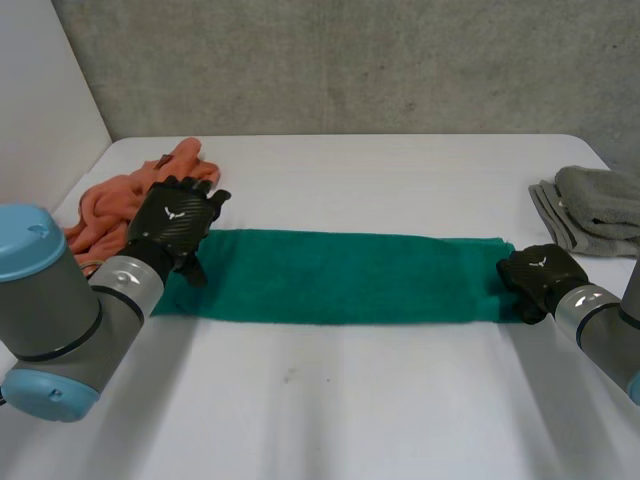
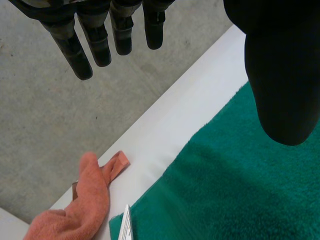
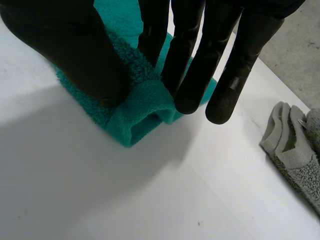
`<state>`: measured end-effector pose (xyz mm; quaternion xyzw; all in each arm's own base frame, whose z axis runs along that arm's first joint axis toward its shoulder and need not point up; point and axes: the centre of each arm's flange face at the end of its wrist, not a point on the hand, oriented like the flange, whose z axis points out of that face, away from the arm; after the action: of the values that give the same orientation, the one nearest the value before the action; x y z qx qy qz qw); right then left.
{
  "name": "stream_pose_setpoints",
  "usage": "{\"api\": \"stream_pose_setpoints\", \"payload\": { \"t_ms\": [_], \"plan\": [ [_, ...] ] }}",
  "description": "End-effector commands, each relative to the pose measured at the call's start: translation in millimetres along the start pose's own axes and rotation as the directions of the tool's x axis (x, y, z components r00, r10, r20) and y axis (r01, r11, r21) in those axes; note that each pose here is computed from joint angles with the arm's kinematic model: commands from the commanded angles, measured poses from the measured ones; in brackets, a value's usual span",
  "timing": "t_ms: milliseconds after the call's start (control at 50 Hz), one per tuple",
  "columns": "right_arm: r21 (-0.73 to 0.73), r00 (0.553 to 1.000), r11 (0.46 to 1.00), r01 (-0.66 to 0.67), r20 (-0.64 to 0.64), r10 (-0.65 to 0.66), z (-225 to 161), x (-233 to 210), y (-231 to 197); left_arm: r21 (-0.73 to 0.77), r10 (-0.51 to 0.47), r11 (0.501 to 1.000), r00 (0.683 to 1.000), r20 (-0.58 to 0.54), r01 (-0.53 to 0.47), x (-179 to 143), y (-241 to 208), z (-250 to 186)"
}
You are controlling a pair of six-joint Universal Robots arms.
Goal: Fold the laundry.
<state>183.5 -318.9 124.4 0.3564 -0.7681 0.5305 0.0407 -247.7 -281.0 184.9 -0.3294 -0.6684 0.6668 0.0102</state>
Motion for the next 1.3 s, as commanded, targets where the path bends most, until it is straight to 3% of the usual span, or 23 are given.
{"api": "stream_pose_setpoints", "payload": {
  "t_ms": [20,180,280,360,500,580,620,760,840,940,1020,1140,1220,1300],
  "plan": [
    [-0.015,1.000,1.000,-0.005,-0.029,0.004,0.8,13.5,4.3,0.003,-0.006,1.000,1.000,-0.006,0.006,0.6,-1.8,-5.0],
    [-0.070,0.980,0.997,0.015,-0.198,-0.029,-4.6,79.4,21.4,0.017,-0.004,1.000,1.000,0.006,0.004,-4.0,-9.5,-10.7],
    [-0.147,0.943,0.979,0.142,-0.279,-0.179,-13.2,116.8,31.6,0.040,-0.002,0.999,1.000,0.021,0.001,-8.7,-17.7,-13.4],
    [-0.124,0.928,0.964,0.236,-0.266,-0.262,-12.9,111.8,19.1,0.052,0.000,0.999,1.000,0.029,-0.001,-10.7,-21.8,-15.0],
    [0.220,0.944,0.933,0.286,-0.232,-0.235,-11.7,45.7,-72.7,0.062,-0.007,0.998,0.999,0.043,0.004,-14.3,-25.8,-18.3],
    [0.431,0.953,0.850,0.302,-0.169,-0.253,-23.3,-10.6,-124.8,0.072,-0.009,0.997,0.998,0.061,0.005,-20.1,-29.3,-20.4],
    [0.547,0.948,0.778,0.308,-0.109,-0.298,-34.4,-53.6,-151.7,0.070,-0.010,0.998,0.997,0.072,0.004,-23.4,-29.0,-21.1],
    [0.726,0.879,0.648,0.232,0.128,-0.459,-43.3,-182.5,-169.5,0.053,-0.012,0.999,0.994,0.109,0.007,-35.7,-24.1,-21.6],
    [0.759,0.831,0.623,0.186,0.217,-0.513,-41.6,-225.7,-160.0,0.036,-0.015,0.999,0.993,0.120,0.011,-39.6,-18.8,-21.8],
    [0.731,0.807,0.659,0.178,0.276,-0.523,-31.0,-243.0,-145.2,0.021,-0.017,1.000,0.992,0.121,0.015,-40.3,-13.9,-22.0],
    [0.662,0.812,0.737,0.136,0.351,-0.465,-32.9,-239.0,-143.0,0.010,-0.019,1.000,0.993,0.116,0.018,-38.7,-10.4,-21.5],
    [0.446,0.892,0.894,-0.040,0.420,-0.169,-37.4,-183.1,-152.1,0.015,-0.018,1.000,0.994,0.108,0.017,-36.7,-11.5,-21.4],
    [0.302,0.918,0.948,-0.098,0.395,-0.031,-39.2,-143.5,-132.8,0.025,-0.017,1.000,0.995,0.099,0.015,-33.7,-13.6,-21.3],
    [0.241,0.930,0.966,-0.092,0.368,-0.003,-43.4,-127.4,-110.9,0.039,-0.015,0.999,0.996,0.085,0.011,-28.9,-17.9,-21.6]
  ]
}}
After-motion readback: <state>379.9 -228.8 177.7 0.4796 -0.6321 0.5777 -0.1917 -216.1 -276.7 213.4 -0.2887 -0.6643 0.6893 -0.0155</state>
